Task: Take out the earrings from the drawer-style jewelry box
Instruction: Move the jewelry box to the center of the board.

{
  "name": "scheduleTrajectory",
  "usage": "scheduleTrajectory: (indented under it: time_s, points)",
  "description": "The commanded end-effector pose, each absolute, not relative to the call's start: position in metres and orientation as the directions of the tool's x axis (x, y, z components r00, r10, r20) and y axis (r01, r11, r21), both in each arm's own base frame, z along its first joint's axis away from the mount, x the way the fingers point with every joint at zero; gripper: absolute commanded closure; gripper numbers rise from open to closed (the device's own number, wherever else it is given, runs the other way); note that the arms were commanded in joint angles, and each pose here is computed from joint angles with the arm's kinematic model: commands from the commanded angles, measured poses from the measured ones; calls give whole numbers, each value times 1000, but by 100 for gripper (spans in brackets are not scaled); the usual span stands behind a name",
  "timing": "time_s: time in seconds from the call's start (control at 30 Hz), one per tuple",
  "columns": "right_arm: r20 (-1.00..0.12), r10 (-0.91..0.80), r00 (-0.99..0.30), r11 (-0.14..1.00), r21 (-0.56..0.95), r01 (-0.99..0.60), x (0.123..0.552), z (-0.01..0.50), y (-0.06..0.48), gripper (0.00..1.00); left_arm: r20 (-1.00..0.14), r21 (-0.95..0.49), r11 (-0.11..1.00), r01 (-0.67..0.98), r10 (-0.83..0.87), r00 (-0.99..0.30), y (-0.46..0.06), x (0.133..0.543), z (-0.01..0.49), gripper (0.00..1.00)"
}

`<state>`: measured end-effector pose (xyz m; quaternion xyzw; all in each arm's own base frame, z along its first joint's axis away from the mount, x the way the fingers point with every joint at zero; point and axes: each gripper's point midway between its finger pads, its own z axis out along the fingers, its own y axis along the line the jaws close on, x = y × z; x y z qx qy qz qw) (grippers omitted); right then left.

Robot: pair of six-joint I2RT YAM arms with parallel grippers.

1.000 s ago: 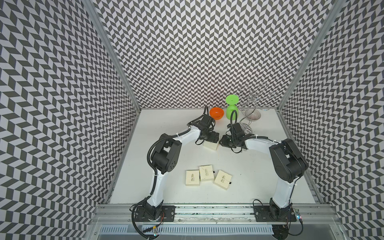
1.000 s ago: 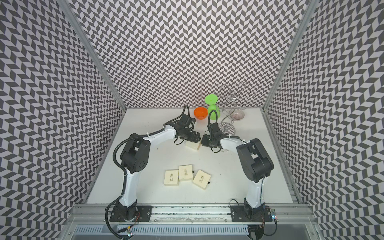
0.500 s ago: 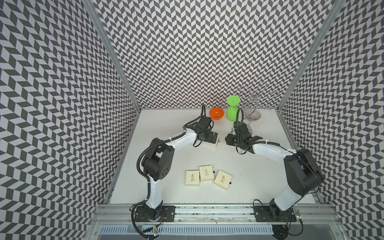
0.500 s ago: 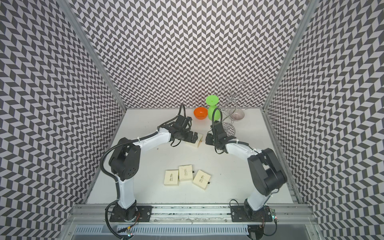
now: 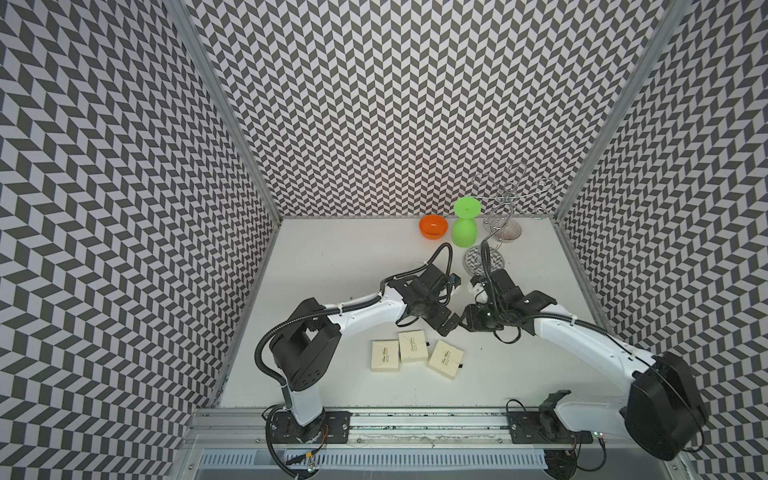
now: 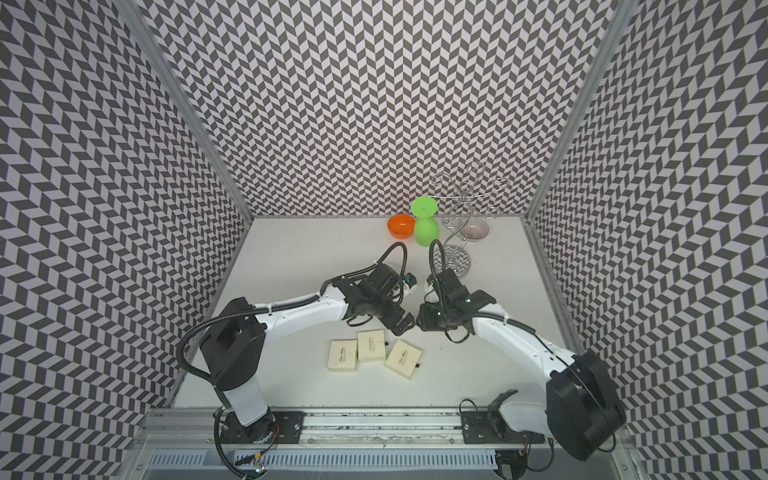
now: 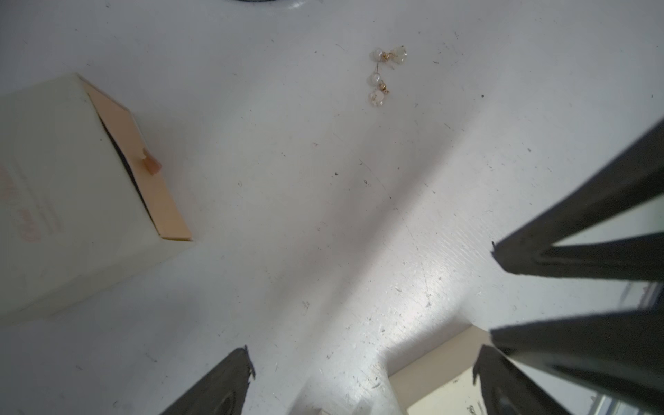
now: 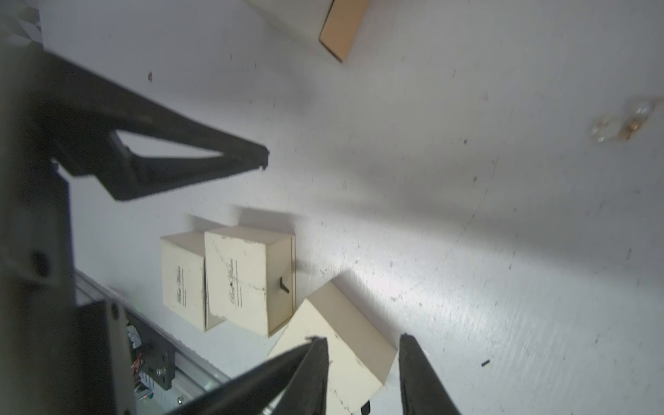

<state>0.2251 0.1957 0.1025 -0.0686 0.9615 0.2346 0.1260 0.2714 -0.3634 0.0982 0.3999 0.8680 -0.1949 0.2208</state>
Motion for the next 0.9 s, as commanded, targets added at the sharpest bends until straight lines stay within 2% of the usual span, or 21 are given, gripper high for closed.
scheduleTrajectory:
  time_s: [0.0,0.27,0.43,0.63,0.87]
  points:
    - [-155,-158,-975,867,450,-213,177,91,192,64,-551,-171,587,791,609,-571,-363,270,104,1]
    - [-110,-204,-973,832,504,-231,147,71,193,63,-509,-239,560,793,623,-593,-360,248,92,0]
    - [-139,-222,-965,781,568,-261,152,71,209,63,-483,-283,530,799,641,-596,-360,237,87,0]
    - [-95,-250,-964,736,629,-252,152,57,225,64,-454,-351,522,777,631,-629,-353,232,84,1]
    - [-99,-218,-971,756,612,-232,176,45,233,64,-419,-405,528,747,619,-665,-346,233,79,0]
